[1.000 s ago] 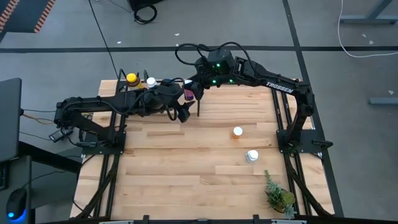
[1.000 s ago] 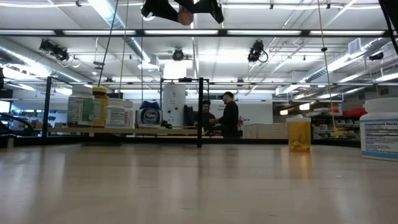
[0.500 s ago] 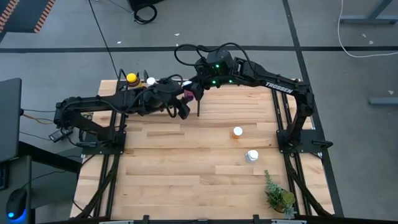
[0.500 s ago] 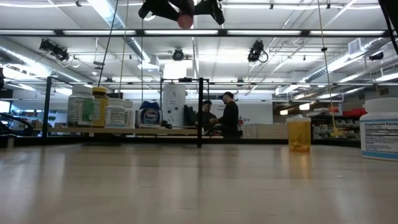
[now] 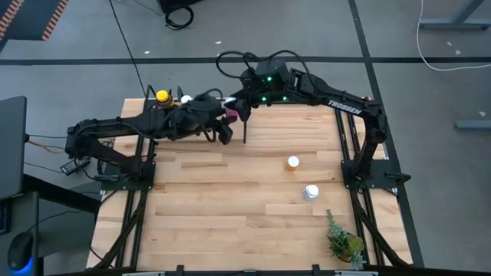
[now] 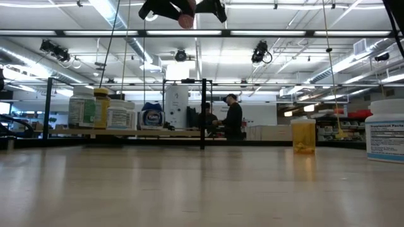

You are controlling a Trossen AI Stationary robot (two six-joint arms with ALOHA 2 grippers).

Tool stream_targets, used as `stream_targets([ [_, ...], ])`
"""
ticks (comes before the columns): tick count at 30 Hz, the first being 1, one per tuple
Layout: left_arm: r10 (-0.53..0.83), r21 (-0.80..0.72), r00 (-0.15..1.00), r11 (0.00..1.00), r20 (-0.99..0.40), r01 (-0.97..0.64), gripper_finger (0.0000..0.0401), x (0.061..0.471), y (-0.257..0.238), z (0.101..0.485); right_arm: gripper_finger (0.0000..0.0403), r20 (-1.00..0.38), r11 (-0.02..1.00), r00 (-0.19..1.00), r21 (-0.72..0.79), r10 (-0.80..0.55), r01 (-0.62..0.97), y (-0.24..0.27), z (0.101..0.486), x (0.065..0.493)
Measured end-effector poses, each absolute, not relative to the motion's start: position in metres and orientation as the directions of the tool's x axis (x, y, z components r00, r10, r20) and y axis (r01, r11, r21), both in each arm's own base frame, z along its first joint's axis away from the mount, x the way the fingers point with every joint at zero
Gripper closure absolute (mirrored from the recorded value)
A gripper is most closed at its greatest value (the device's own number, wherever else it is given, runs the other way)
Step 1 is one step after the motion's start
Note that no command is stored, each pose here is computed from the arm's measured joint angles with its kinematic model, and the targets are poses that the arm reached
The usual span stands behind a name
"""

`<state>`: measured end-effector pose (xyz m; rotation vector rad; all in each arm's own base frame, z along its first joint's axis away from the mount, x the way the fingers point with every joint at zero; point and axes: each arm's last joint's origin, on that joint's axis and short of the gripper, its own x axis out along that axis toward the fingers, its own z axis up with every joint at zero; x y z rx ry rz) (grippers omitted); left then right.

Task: Pick and place medicine bottles onto shelf by color
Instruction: Put the pink medicine bottle on the shelf

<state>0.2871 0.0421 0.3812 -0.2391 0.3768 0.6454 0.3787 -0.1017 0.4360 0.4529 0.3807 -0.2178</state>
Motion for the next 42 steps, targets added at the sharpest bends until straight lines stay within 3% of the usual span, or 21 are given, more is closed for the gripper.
stream_targets([
  [12, 0.608, -0.279, 0.749, 0.695, -0.263, -0.662, 0.0255, 0.247, 0.057, 0.418, 0.0166, -0.265, 0.929, 0.954, 0.299, -0.139, 0.219, -0.099, 0.487, 0.360],
  [17, 0.587, -0.400, 0.795, 0.699, -0.152, -0.592, 0.0249, 0.243, 0.056, 0.434, 0.0166, -0.336, 0.942, 0.930, 0.241, -0.146, 0.235, -0.096, 0.480, 0.358],
  [25, 0.564, -0.505, 0.817, 0.674, -0.121, -0.539, 0.0251, 0.244, 0.054, 0.437, 0.0166, -0.346, 0.947, 0.926, 0.219, -0.149, 0.234, -0.088, 0.479, 0.360],
  [42, 0.543, -0.575, 0.840, 0.679, -0.025, -0.456, 0.0241, 0.254, 0.055, 0.443, 0.0166, -0.302, 0.920, 0.923, 0.236, -0.237, 0.313, -0.079, 0.484, 0.364],
])
